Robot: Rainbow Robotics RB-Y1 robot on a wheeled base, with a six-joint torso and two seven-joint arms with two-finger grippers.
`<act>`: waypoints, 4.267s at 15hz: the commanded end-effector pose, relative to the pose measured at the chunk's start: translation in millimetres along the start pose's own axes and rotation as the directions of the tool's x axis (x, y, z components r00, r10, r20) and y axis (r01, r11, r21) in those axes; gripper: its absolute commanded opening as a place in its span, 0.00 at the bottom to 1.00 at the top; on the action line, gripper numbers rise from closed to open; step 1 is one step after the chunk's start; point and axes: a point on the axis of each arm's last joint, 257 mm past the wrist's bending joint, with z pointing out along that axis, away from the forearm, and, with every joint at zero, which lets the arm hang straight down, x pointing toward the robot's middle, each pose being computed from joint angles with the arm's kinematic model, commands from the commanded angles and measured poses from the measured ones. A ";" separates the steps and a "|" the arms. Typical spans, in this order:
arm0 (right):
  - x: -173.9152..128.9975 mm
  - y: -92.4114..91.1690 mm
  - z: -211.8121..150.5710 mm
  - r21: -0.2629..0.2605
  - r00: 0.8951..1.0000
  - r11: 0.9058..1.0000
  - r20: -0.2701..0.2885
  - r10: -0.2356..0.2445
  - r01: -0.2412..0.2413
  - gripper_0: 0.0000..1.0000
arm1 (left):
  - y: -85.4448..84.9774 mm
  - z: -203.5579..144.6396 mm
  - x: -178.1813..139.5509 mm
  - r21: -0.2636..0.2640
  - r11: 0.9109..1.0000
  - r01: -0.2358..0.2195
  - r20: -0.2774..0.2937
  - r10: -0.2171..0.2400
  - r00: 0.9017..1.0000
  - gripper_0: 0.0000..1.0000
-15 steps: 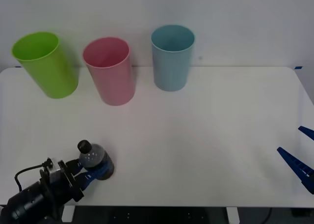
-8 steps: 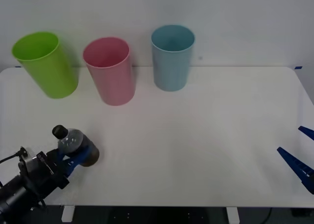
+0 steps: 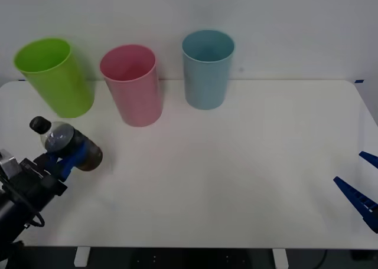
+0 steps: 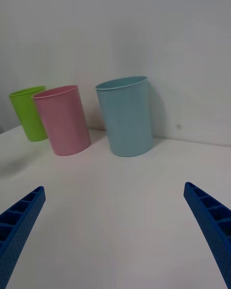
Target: Grasp the object on the table and drop it into the matching bin: aluminum can to the light blue bin, PET bottle to the pink bin.
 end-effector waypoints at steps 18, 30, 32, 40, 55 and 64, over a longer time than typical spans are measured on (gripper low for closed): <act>0.0 0.0 0.0 0.000 1.000 1.000 0.000 0.000 0.000 1.00 | 7.6 123.1 -162.5 -0.006 0.994 0.107 0.151 -0.105 0.983 0.02; 0.0 0.0 0.0 0.000 1.000 1.000 0.000 0.000 0.000 1.00 | 41.5 197.8 -172.5 -0.070 0.996 -0.049 0.090 0.055 0.994 0.02; 0.0 0.0 0.0 0.000 1.000 1.000 0.000 0.000 0.000 1.00 | 42.6 210.8 -172.4 -0.070 0.994 -0.080 0.068 0.085 0.994 0.02; 0.0 0.0 0.0 0.000 1.000 1.000 0.000 0.000 0.000 1.00 | 28.7 255.8 -162.8 -0.040 0.991 -0.129 -0.002 0.129 0.992 0.03; 0.0 0.0 0.0 0.000 1.000 1.000 0.000 0.000 0.000 1.00 | 9.7 276.4 -154.3 -0.018 0.990 -0.137 -0.019 0.136 0.990 1.00; 0.0 0.0 0.0 0.000 1.000 1.000 0.000 0.000 0.000 1.00 | 6.5 248.4 -148.8 0.005 1.000 -0.030 0.028 0.030 0.999 1.00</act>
